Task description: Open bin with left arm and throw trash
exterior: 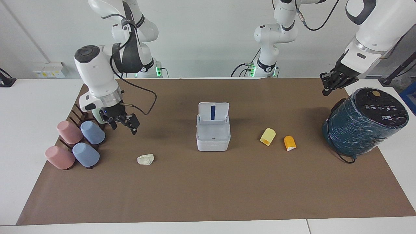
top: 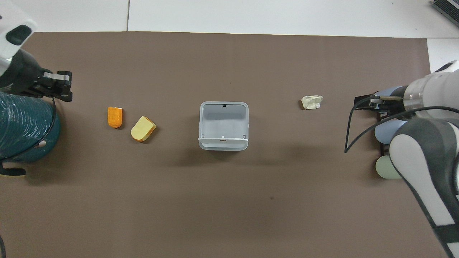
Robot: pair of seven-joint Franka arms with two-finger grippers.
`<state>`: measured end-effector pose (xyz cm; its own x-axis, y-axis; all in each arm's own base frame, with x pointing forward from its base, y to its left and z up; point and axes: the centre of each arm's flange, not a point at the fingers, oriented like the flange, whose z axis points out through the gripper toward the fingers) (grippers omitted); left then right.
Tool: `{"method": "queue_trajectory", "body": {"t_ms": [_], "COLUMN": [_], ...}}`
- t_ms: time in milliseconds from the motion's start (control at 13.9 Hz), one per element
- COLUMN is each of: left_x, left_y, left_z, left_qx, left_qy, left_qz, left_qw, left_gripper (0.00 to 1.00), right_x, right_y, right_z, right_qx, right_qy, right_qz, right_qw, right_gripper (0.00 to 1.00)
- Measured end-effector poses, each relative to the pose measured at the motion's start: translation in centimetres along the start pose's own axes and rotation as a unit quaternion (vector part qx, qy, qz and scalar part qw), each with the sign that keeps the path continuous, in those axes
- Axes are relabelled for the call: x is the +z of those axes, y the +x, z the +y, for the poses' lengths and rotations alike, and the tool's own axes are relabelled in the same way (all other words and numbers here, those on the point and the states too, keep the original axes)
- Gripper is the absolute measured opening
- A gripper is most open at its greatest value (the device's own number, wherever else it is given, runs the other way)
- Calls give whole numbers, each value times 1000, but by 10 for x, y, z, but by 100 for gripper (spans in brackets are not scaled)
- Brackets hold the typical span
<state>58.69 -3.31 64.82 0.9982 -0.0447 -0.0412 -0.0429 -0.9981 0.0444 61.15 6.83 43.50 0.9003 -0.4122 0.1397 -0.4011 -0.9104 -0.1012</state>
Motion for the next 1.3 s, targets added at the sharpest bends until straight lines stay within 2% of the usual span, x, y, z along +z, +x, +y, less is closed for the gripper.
{"method": "queue_trajectory", "body": {"t_ms": [360,720,792,864,936,1080,1296], "left_x": [-15,-7,-7,-7,-7,-7,-8], "left_y": [-15,-24,-25,-25,-25,-25,-23], "left_z": [26,49,50,50,50,50,50], "left_qx": [23,44,45,45,45,45,45], "left_qy": [2,5,6,6,6,6,6], "left_qz": [3,-11,-12,-12,-12,-10,-1], "left_qw": [1000,999,999,999,999,999,999], "left_gripper": [1,1,6,7,13,35,71], "right_x": [71,112,118,123,127,131,130], "right_y": [-1,6,6,6,5,4,5], "right_z": [-21,-23,-23,-23,-23,-22,-22], "right_qx": [25,26,26,26,26,26,27], "right_qy": [3,9,8,6,4,2,2], "right_qz": [3,15,13,10,8,5,6], "right_qw": [1000,1000,1000,1000,1000,1000,1000], "right_gripper": [100,100,96,95,85,56,22]}}
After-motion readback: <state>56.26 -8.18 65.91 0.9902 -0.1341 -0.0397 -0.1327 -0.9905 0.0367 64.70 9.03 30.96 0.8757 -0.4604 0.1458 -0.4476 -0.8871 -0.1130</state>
